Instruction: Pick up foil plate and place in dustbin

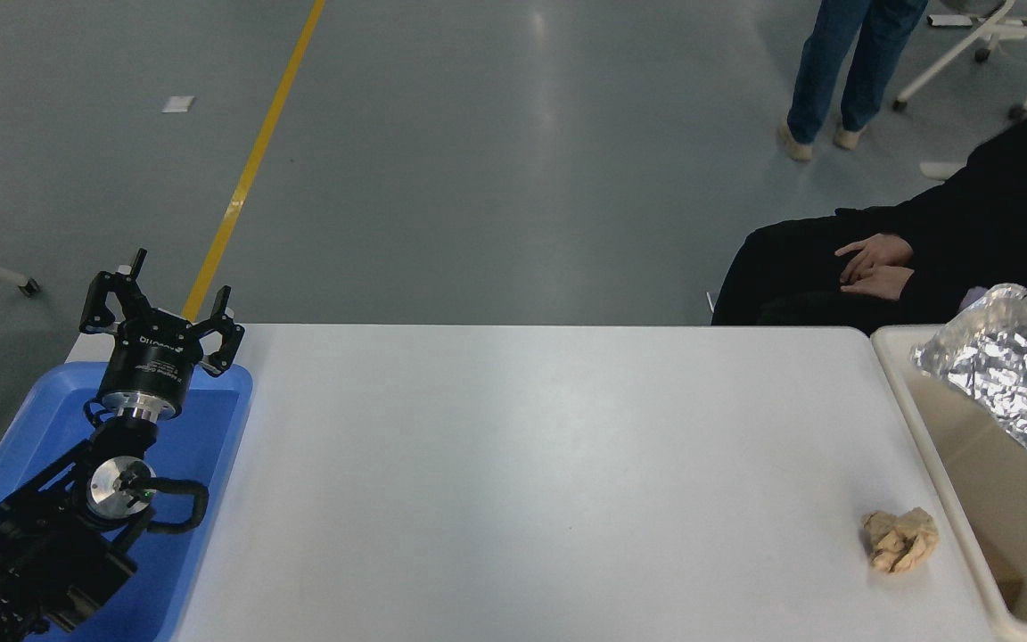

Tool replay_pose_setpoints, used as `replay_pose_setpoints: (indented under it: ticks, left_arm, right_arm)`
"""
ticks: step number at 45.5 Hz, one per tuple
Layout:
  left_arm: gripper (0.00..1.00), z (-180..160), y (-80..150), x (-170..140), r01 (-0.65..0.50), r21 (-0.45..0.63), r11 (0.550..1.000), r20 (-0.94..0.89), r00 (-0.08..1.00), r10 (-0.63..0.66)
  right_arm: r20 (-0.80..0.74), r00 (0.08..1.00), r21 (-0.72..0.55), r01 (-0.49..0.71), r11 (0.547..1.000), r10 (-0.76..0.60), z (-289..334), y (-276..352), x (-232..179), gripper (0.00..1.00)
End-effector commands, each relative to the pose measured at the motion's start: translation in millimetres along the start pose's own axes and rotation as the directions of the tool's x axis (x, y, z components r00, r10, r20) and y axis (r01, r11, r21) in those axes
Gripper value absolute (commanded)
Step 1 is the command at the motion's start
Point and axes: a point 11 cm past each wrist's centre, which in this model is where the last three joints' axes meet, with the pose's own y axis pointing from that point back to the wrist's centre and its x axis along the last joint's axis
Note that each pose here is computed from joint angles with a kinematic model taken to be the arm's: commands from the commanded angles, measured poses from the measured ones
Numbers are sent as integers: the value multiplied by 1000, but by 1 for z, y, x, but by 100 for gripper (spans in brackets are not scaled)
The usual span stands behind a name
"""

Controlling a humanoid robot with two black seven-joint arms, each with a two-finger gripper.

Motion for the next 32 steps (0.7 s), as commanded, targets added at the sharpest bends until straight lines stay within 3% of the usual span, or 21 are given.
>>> replay_pose_setpoints:
  ticks: [1,10,18,32]
  left_arm:
    - [99,0,0,1,-2,0,1000,1,1000,2]
    - [99,0,0,0,-1,-1,1000,0,1000,1]
    - [99,0,0,1,-3,-1,1000,1,1000,3]
    - [99,0,0,1,-2,0,1000,1,1000,2]
  right_arm:
    - [164,983,-30,-72,997,76,40,-42,-26,0]
    - [130,978,-34,-158,987,162,53,-61,-35,0]
    - [152,960,-52,-230,972,235,57,-60,-16,0]
    - [144,963,-76,-220,973,229,71,-65,-29,0]
